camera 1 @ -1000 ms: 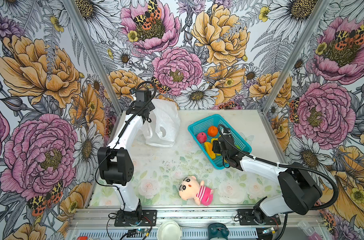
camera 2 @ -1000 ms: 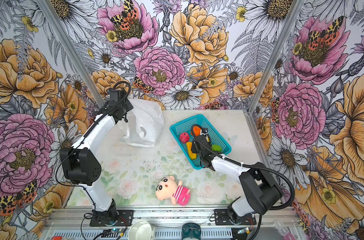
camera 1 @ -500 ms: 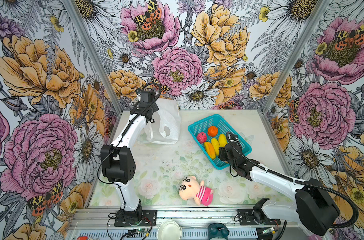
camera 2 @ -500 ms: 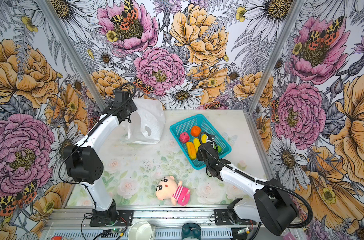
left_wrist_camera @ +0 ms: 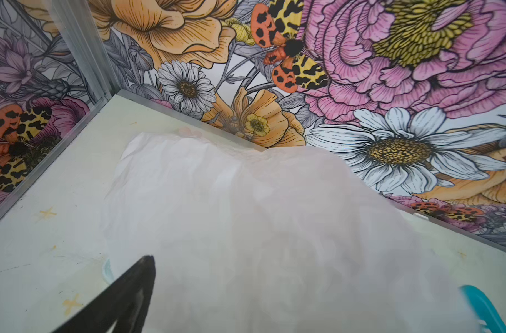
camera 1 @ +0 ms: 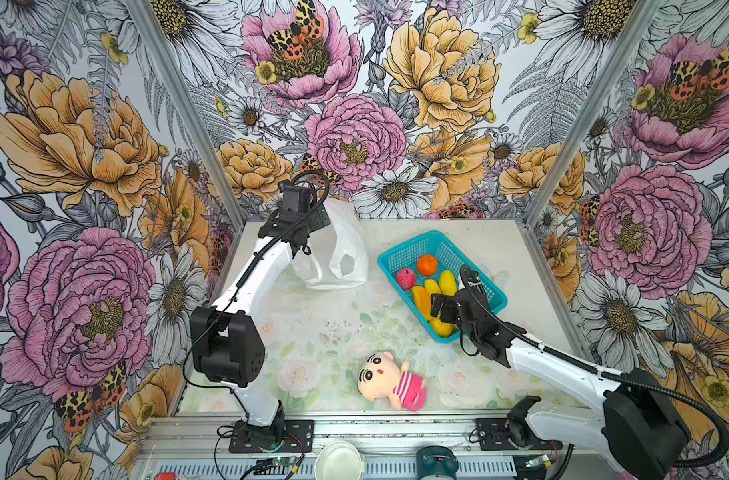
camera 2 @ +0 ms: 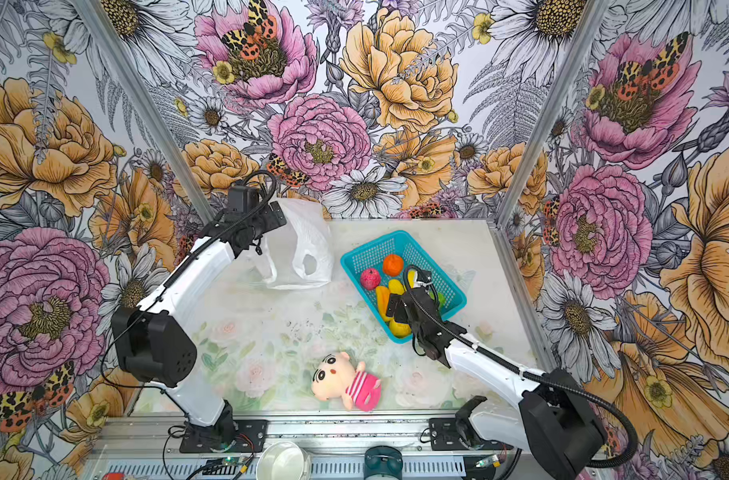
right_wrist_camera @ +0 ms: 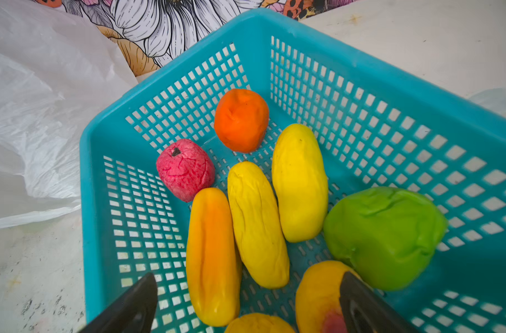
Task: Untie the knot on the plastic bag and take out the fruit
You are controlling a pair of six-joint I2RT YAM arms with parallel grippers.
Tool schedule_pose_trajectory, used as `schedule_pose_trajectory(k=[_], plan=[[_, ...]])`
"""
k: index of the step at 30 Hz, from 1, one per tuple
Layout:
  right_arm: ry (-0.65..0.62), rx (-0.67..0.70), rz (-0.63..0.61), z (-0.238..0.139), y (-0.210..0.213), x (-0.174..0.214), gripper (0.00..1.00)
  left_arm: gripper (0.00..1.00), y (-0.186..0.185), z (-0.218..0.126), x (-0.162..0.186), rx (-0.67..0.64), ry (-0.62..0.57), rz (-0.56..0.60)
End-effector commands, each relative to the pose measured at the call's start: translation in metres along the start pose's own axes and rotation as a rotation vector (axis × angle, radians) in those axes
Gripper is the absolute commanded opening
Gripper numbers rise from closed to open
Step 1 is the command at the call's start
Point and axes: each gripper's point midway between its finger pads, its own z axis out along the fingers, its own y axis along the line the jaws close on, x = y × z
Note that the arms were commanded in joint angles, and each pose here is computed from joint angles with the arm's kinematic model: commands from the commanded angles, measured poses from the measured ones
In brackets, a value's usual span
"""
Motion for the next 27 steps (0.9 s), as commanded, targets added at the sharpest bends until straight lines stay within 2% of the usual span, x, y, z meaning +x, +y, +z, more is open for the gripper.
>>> schedule_pose_trajectory(k=[1,4,7,10,11,14,17,19,22,25,27], plan=[[-0.013,0.005,0.020,-0.015,-0.003,-0.007,0.98,0.99,0.006,-0.027,0.002,0.007,-0.008,0.023],[-0.036,0.006,0.036,-0.028,-0.003,-0.023,0.97,0.99,0.017,-0.050,0.005,0.009,-0.024,0.012],[-0.086,0.115,0.049,-0.041,-0.020,-0.045,0.96,0.99,0.031,-0.073,0.009,0.010,-0.046,-0.007],[-0.145,0.150,0.058,-0.048,-0.026,-0.062,0.94,0.99,0.054,-0.088,0.012,-0.004,-0.070,-0.031],[-0.178,0.164,0.067,-0.053,-0.029,-0.072,0.99,0.99,0.059,-0.092,0.014,0.006,-0.072,-0.036],[-0.274,0.171,0.055,-0.070,-0.027,-0.112,0.99,0.99,0.059,-0.106,0.018,0.078,-0.095,-0.017],[-0.334,0.202,0.055,-0.081,-0.040,-0.147,1.00,0.99,0.079,-0.122,0.020,0.038,-0.180,-0.043],[-0.374,0.249,0.059,-0.091,-0.061,-0.165,1.00,0.99,0.101,-0.137,0.020,-0.002,-0.274,-0.081],[-0.415,0.386,0.107,-0.103,-0.113,-0.175,0.99,0.99,0.155,-0.150,0.030,-0.147,-0.450,-0.149],[-0.384,0.567,0.145,-0.106,-0.178,-0.160,1.00,0.99,0.226,-0.149,0.065,-0.352,-0.558,-0.305],[-0.335,0.702,0.192,-0.103,-0.225,-0.134,0.99,0.99,0.261,-0.140,0.093,-0.411,-0.617,-0.405]])
